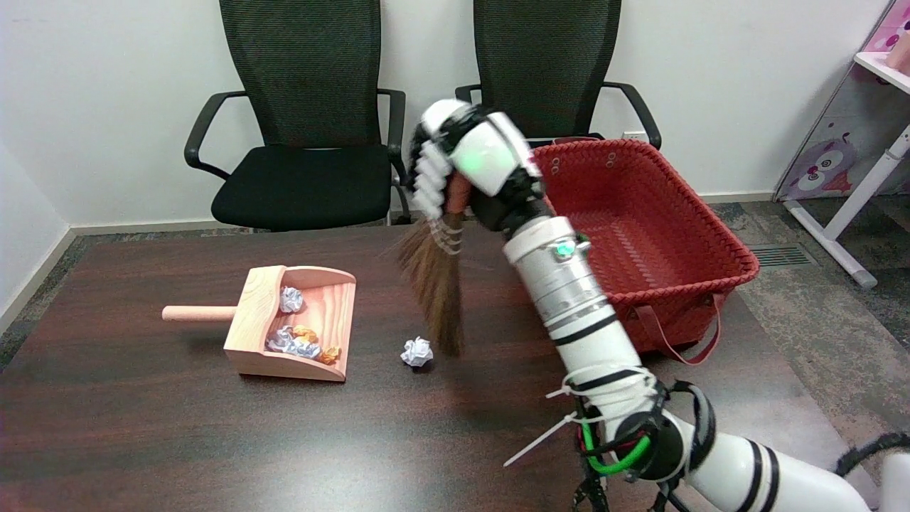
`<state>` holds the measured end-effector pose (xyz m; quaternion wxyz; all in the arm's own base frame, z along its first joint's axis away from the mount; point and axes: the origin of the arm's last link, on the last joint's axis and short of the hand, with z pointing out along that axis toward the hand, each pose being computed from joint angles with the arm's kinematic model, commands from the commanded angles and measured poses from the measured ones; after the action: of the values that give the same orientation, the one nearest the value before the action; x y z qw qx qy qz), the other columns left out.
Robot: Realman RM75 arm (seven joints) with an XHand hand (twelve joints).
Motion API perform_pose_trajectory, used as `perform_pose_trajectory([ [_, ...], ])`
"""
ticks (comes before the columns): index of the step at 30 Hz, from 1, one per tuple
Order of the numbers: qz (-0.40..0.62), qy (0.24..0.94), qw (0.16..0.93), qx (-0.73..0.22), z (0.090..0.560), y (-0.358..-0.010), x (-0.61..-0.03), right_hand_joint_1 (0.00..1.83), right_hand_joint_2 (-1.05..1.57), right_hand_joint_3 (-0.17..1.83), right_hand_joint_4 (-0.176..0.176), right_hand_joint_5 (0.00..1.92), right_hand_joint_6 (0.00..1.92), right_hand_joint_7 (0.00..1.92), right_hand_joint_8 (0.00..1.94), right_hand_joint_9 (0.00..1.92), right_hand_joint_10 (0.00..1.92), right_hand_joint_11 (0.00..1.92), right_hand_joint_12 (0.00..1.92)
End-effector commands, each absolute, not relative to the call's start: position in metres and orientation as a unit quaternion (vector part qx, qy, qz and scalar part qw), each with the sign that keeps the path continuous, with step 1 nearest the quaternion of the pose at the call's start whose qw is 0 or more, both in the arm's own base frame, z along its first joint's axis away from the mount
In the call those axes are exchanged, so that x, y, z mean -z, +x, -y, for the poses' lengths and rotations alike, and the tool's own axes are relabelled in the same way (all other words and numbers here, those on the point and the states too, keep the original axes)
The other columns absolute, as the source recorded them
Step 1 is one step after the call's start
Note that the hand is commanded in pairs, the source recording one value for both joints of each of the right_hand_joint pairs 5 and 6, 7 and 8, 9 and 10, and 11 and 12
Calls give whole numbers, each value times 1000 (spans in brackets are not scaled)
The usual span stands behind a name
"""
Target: Sweep the paper ball into the dustpan.
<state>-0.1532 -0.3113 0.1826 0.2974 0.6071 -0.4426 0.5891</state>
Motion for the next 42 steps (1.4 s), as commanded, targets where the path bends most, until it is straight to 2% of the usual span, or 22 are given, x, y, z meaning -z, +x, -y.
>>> perform_pose_trajectory([
  [1, 352, 544, 336, -684, 267, -148, -234, 620, 1546, 1833, 52, 1920, 1920, 1920, 1920, 1920, 1920, 1920, 1920],
  [4, 389, 533, 349, -666, 264, -169, -217, 604, 1516, 1827, 54, 1920, 1920, 1920, 1920, 1920, 1920, 1920, 1920],
  [7, 409, 501, 371, -666, 256, -189, -210, 586, 1546, 1722, 59, 1920, 1920, 1920, 1920, 1920, 1920, 1920, 1920],
  [15, 344, 442, 442, -701, 231, -205, -207, 581, 1563, 1653, 55, 1920, 1920, 1920, 1920, 1920, 1920, 1920, 1920],
  [24, 318, 475, 492, -657, 239, -210, -192, 578, 1571, 1646, 58, 1920, 1920, 1920, 1920, 1920, 1920, 1920, 1920],
  [32, 272, 534, 560, -572, 260, -208, -178, 606, 1571, 1585, 63, 1920, 1920, 1920, 1920, 1920, 1920, 1920, 1920],
  [42, 278, 577, 559, -527, 273, -201, -150, 615, 1571, 1574, 63, 1920, 1920, 1920, 1920, 1920, 1920, 1920, 1920],
])
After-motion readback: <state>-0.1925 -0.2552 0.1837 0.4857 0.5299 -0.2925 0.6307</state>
